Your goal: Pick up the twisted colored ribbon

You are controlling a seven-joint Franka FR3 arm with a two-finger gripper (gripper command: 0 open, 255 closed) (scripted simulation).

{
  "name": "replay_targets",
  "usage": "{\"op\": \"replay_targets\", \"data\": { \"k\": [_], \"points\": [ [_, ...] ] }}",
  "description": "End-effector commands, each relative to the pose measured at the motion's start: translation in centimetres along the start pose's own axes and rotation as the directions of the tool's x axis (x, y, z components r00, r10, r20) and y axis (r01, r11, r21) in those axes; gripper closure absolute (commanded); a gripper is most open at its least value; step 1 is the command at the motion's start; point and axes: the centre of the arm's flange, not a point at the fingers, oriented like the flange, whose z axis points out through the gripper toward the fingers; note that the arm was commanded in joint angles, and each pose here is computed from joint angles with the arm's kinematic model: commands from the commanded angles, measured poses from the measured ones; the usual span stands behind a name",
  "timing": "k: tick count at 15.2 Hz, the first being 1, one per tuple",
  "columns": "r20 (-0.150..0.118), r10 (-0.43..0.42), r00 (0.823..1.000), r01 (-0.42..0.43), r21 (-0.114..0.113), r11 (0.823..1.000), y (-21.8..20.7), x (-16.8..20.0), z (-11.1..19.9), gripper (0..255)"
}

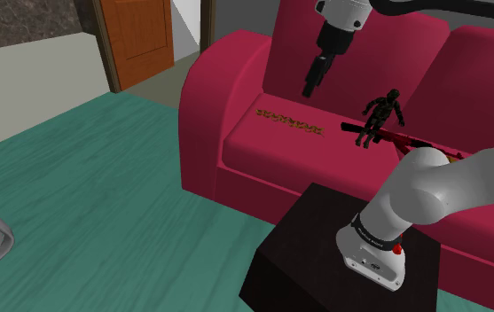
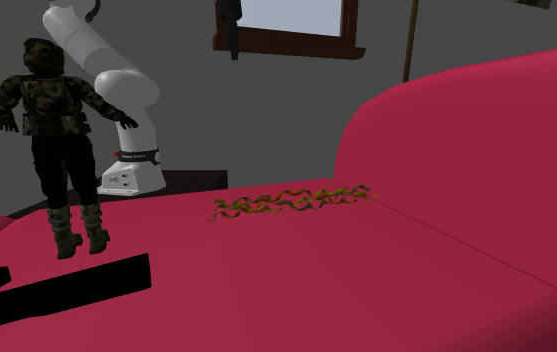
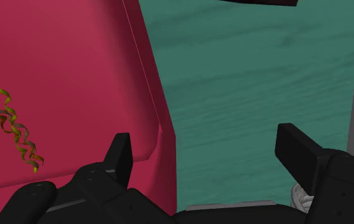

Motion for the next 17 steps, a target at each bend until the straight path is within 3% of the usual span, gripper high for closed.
{"op": "replay_targets", "data": {
  "k": [1,17],
  "points": [
    [0.0,0.0,1.0,0.0,0.0,1.0,0.0,0.0,0.0,0],
    [0.012,-0.012,1.0,0.012,-0.019,1.0,15.7,2.7,13.6,0]
  ]
}}
